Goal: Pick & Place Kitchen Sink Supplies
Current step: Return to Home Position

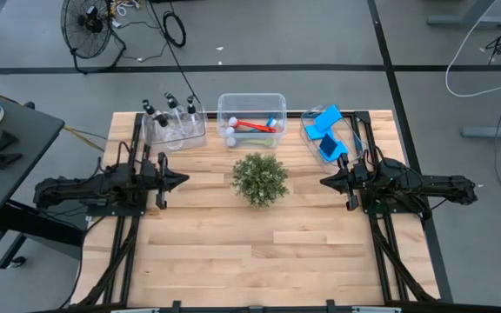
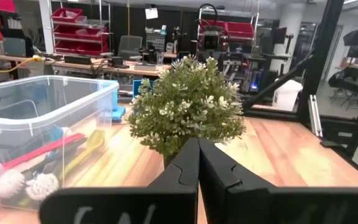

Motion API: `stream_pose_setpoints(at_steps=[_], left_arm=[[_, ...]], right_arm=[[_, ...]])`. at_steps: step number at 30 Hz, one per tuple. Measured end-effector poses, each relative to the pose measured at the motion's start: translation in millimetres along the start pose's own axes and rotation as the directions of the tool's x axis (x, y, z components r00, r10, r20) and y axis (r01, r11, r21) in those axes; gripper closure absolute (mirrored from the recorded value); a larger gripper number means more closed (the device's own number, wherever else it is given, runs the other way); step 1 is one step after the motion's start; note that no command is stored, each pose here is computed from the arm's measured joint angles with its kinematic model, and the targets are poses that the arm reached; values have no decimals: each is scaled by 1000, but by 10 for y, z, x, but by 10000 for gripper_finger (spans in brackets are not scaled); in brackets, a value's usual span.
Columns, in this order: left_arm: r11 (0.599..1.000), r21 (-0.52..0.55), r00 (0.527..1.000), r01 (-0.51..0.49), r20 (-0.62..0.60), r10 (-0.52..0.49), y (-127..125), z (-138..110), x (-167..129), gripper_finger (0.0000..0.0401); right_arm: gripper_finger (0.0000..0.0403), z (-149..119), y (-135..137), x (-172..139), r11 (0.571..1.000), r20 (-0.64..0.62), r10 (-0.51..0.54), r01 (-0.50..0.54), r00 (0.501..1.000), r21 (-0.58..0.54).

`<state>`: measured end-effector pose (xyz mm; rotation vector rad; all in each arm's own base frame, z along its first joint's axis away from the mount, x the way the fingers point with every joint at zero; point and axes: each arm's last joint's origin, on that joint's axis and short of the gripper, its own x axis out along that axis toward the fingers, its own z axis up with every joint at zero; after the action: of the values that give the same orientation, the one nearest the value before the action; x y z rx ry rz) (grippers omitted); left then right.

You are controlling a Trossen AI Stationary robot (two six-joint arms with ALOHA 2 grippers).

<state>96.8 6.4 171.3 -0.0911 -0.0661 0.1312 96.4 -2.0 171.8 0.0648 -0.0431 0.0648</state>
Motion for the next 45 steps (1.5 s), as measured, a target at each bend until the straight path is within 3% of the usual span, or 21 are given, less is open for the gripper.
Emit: stream_pose_setpoints(at_steps=[21, 33, 45], left_arm=[[999, 50, 1000, 1, -26, 0, 2, -25, 0, 398], [986, -164, 1000, -4, -1, 4, 1, -3, 0, 398], [986, -169, 1000, 1, 6, 0, -1, 4, 3, 398]], right_arm=[[399, 0, 0, 0, 1000, 0, 0, 0, 1000, 0], [399, 0, 0, 0, 1000, 0, 0, 0, 1000, 0], [399, 0, 0, 0, 1000, 0, 0, 0, 1000, 0]])
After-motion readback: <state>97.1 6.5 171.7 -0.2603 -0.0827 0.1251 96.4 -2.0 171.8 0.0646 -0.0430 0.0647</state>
